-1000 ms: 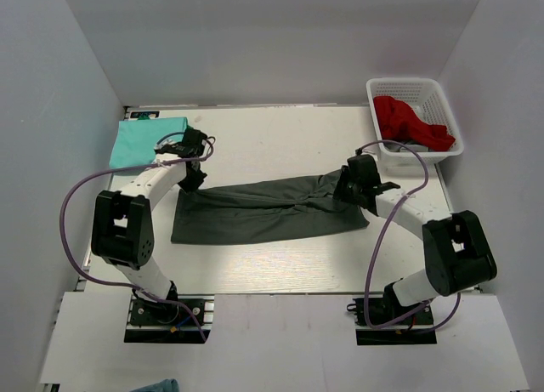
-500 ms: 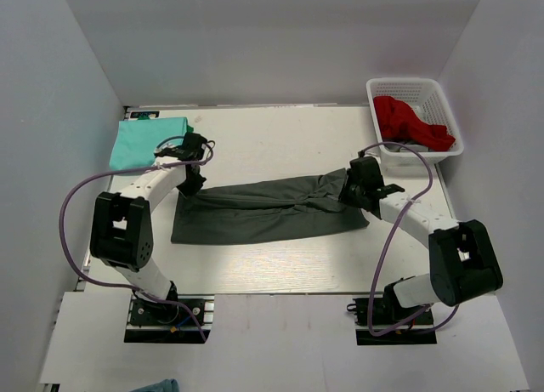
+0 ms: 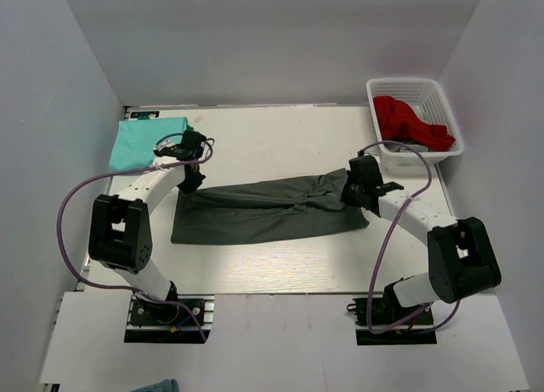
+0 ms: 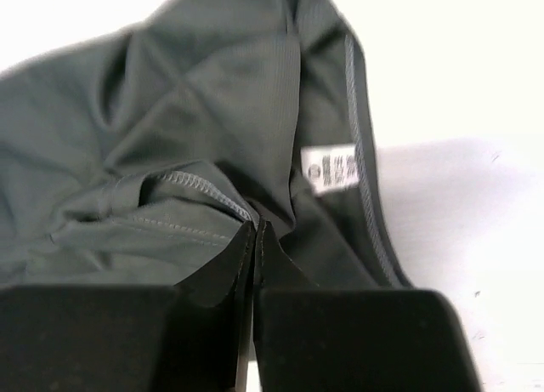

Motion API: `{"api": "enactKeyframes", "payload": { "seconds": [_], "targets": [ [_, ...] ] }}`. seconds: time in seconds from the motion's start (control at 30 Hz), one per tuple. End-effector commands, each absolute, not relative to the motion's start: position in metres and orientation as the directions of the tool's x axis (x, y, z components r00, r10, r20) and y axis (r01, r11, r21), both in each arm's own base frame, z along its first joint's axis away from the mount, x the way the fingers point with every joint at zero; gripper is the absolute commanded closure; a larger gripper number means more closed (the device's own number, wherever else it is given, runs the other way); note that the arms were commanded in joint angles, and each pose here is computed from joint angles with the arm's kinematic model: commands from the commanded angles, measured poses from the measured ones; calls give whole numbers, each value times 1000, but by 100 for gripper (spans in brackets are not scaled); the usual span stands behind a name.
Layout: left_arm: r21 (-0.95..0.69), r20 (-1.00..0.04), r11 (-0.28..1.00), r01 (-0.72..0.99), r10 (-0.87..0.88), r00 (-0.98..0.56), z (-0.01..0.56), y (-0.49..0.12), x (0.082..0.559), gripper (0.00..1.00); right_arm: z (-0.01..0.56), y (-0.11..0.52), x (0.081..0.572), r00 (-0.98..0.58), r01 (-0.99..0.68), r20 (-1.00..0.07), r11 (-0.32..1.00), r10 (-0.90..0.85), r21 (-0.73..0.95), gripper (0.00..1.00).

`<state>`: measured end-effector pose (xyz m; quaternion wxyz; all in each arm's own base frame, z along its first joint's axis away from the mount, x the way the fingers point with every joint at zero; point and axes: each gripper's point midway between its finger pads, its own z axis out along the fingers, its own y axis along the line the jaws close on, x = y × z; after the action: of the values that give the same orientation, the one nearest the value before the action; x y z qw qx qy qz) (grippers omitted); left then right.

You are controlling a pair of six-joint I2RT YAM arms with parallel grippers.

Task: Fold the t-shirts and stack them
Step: Fold the other side of the tshirt into a rectangle

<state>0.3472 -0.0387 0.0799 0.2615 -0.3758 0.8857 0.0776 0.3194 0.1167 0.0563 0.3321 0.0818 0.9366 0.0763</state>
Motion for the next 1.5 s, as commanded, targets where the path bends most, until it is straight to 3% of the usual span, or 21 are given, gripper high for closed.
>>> {"api": "enactKeyframes", "payload": {
  "seconds": [0.0,0.33,0.73,1.03,1.33,1.47],
  "targets": [
    [-99,-606,697,-711,-609,-512,111,-31,376,100,112,120,374,-619,98,-752,973,225,210,100],
    [-19,-671,681,-732,-551,-496,129,-19,425,100,176,129,461,-468,80,-869,988,157,135,100],
    [41,-704,630,-776,-533,-470,136,-2,444,100,185,136,509,-399,63,-909,993,117,101,100],
    [58,-705,643,-764,-515,-487,131,-5,419,100,192,136,472,-379,-1,-915,988,141,152,100],
    [-127,-703,724,-678,-547,-454,117,-19,391,100,162,132,417,-432,-36,-886,978,171,207,100],
    [-129,-690,736,-664,-548,-473,103,-20,377,100,148,124,401,-454,-15,-874,980,172,201,100]
  ]
}}
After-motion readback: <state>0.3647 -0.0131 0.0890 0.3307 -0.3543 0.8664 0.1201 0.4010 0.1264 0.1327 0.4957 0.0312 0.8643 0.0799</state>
